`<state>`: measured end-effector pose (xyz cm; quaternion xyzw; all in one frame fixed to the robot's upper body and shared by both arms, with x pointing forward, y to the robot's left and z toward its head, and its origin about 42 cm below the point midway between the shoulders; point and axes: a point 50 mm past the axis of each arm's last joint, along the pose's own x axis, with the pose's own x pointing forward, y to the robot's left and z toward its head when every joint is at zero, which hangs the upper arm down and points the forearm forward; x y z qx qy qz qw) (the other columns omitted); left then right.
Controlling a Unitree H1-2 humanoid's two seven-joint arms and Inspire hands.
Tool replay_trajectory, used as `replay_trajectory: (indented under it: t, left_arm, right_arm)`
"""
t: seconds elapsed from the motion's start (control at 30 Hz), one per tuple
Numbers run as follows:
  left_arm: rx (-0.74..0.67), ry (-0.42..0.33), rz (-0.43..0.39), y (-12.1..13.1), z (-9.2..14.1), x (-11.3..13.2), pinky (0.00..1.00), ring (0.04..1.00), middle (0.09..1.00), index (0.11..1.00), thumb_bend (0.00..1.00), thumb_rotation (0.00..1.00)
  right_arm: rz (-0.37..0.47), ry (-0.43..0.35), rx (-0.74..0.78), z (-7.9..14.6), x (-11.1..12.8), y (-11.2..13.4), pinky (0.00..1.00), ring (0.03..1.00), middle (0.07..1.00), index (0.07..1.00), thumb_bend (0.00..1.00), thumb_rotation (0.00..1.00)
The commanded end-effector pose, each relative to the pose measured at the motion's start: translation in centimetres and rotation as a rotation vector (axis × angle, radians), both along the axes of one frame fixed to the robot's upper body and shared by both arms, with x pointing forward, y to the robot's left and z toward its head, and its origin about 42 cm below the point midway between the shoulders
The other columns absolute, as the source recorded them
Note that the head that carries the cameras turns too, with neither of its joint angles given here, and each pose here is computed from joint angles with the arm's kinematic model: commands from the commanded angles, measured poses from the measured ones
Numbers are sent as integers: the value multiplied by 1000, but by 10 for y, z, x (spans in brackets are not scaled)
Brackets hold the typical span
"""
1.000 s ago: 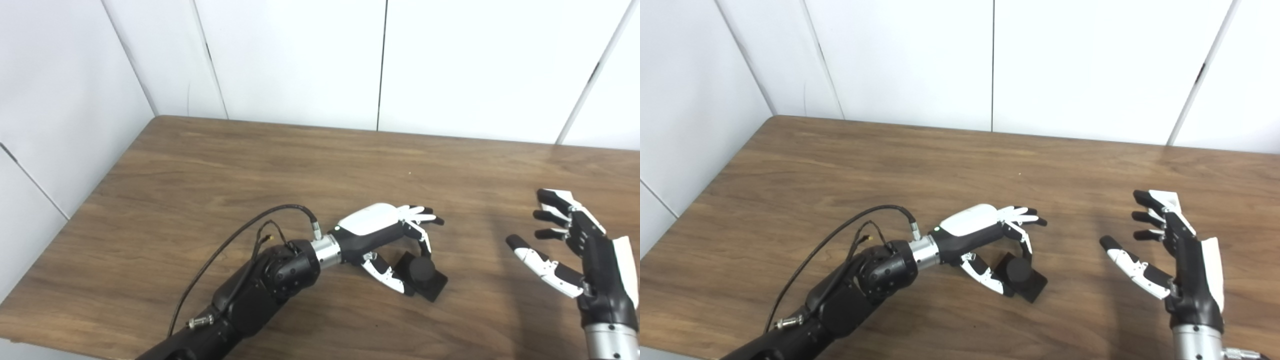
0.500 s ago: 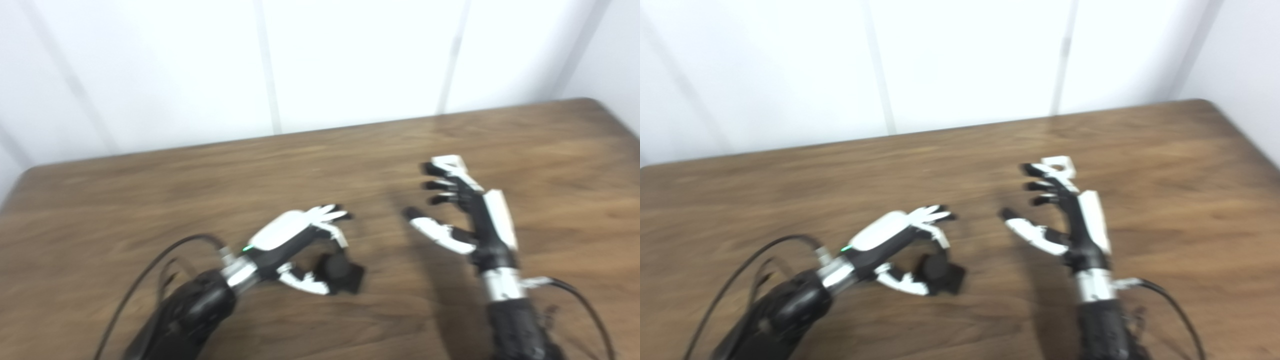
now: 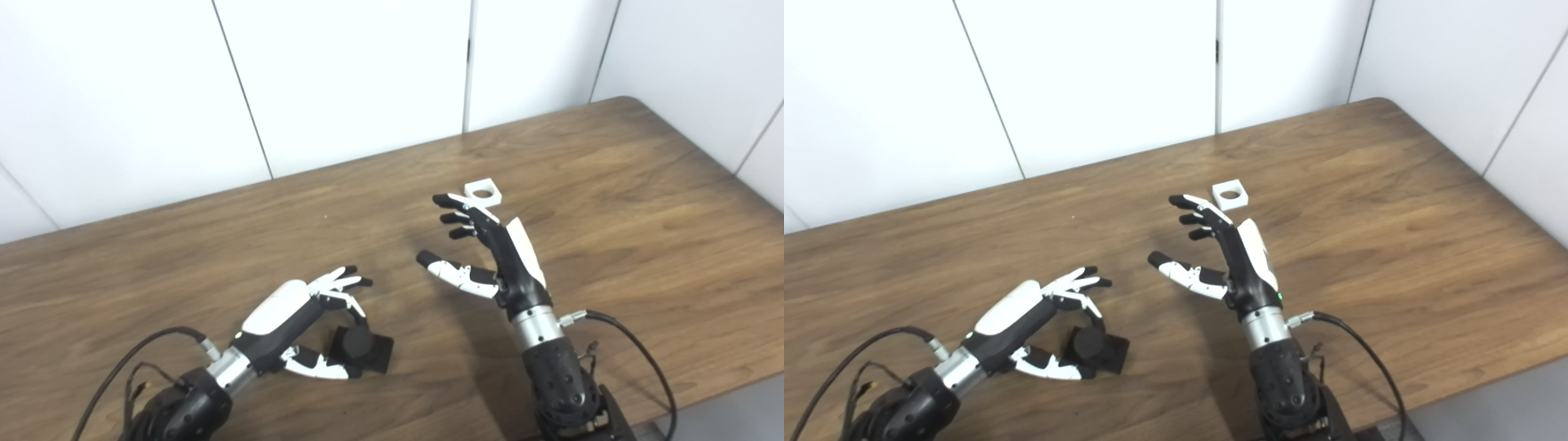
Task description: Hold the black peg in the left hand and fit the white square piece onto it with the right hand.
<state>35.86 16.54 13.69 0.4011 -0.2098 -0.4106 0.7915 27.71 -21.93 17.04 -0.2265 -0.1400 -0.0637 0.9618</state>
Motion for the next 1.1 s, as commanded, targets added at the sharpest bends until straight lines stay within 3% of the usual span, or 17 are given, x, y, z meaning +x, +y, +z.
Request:
replay_trajectory:
  t: [0.0,0.27,0.57,0.7,0.93,1.07]
  left_arm:
    - [147,34,8,16,-22,-6,953,978,903,492,522,66]
    - [195,3,17,21,-27,-6,936,969,894,492,523,66]
    - [207,15,23,21,-30,-7,924,965,894,492,523,66]
    - [203,13,18,21,-32,-8,912,961,892,492,523,66]
    - [185,28,24,19,-36,-11,914,959,890,492,523,64]
    - [183,31,21,18,-38,-12,914,961,892,492,523,64]
  right_arm:
    - [9,-119,-12,24,7,2,675,759,813,784,625,395]
    - [-2,-187,-59,48,17,-11,659,743,804,774,638,408]
    - [-16,-231,-162,86,46,-39,634,740,805,774,646,416]
    - [-13,-190,-252,98,69,-53,635,737,802,771,654,398]
    - [-24,-99,-544,107,118,-75,643,775,813,757,662,354]
    - [-41,-12,-665,112,141,-86,657,797,831,768,662,410]
